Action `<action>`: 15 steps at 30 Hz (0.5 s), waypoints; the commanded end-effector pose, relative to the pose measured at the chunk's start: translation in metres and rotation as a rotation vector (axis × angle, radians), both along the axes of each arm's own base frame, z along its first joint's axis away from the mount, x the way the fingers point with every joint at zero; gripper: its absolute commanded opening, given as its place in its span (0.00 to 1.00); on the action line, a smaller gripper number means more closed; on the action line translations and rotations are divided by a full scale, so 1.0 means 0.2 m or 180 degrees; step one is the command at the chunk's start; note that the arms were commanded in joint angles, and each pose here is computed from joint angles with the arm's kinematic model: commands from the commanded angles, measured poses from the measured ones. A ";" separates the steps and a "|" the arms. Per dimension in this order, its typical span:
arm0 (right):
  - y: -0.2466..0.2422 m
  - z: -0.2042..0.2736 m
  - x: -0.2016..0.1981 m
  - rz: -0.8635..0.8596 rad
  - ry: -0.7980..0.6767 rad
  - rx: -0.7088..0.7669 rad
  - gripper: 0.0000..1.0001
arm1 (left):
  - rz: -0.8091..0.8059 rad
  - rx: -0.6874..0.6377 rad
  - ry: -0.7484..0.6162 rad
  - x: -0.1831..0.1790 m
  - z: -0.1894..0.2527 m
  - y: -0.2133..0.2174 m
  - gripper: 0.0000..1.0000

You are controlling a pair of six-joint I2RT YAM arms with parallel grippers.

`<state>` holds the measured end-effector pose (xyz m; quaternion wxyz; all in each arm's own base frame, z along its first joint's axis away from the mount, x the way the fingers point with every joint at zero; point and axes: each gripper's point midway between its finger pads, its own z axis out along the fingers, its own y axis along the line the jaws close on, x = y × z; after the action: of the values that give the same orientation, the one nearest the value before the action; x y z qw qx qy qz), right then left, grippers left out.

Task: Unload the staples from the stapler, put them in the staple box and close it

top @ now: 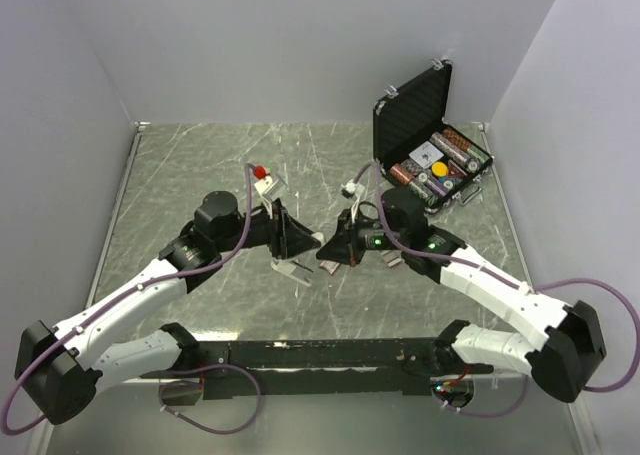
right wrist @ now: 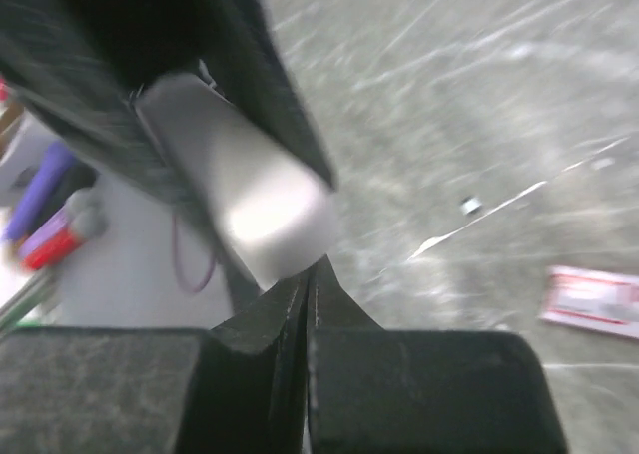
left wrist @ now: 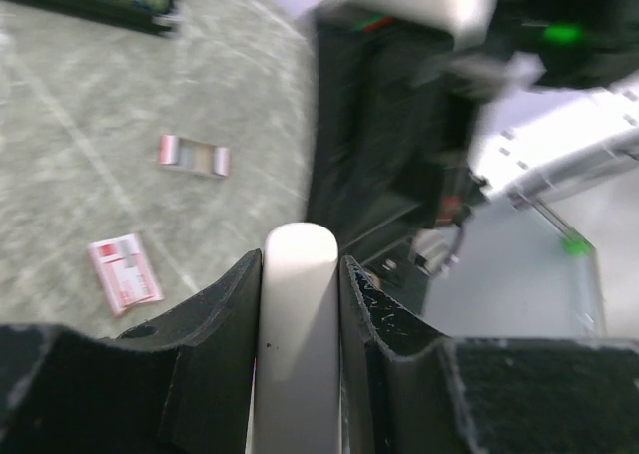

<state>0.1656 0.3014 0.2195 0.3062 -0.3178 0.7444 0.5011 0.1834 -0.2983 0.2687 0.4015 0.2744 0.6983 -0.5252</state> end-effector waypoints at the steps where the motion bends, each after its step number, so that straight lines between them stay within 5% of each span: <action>1: -0.06 0.18 0.15 -0.0552 -0.0565 0.0021 0.00 | 0.0544 -0.0032 -0.0183 0.15 0.11 0.04 0.01; 15: 0.17 0.10 0.40 -0.0724 -0.0405 0.0285 0.00 | 0.1707 0.0149 0.0196 0.46 0.03 0.13 0.01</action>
<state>0.2237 0.3157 0.2085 0.3678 -0.2671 0.7702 0.4475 0.2580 -0.2743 0.2498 0.4682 0.1173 0.7810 -0.3964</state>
